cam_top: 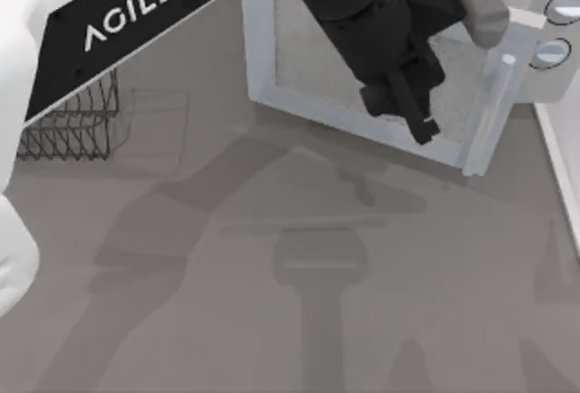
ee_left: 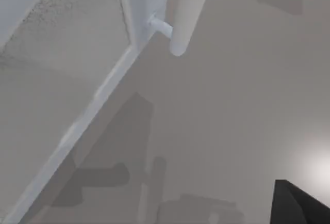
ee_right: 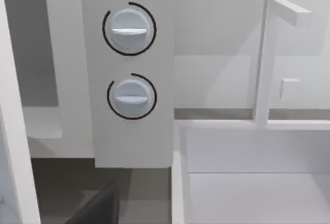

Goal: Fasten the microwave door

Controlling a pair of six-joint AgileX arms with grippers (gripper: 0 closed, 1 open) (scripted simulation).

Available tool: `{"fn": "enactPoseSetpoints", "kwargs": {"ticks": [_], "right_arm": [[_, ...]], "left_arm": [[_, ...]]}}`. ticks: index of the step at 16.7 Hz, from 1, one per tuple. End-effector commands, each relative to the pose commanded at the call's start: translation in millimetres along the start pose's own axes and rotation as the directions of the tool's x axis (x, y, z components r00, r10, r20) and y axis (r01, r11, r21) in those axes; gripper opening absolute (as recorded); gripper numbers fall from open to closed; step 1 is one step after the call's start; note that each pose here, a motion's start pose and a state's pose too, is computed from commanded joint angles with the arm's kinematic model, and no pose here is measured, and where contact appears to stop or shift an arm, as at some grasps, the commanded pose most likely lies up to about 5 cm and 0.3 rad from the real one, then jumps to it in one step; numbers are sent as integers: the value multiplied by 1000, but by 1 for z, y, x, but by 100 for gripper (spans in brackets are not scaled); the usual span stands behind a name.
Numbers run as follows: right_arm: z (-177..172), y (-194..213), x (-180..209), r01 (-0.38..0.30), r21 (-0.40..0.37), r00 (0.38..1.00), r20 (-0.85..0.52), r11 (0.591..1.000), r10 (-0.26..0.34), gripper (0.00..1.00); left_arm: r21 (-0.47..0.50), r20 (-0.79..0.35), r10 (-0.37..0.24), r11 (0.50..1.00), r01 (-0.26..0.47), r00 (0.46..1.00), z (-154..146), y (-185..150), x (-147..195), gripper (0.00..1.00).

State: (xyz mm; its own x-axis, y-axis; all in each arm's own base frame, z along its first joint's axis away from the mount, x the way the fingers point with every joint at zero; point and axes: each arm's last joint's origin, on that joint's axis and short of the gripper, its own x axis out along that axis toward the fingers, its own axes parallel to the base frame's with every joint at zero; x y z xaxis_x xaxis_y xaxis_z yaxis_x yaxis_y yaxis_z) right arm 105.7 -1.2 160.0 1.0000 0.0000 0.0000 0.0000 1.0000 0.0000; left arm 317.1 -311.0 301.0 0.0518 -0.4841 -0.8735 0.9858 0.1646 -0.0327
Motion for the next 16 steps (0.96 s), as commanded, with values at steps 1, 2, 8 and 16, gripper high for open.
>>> {"fn": "enactPoseSetpoints", "kwargs": {"ticks": [1,2,8,16], "right_arm": [[0,0,0,0,0,1000,0,1000,0,100],[0,0,0,0,0,1000,0,1000,0,100],[0,0,0,0,0,1000,0,1000,0,100],[0,0,0,0,0,1000,0,1000,0,100]], "left_arm": [[5,17,20,1000,-20,1000,2,2,-5,0],[6,23,27,1000,-27,999,3,3,-6,0],[7,-2,-10,1000,10,1000,4,-3,3,0],[5,20,23,1000,-23,1000,19,-2,4,0]]}}
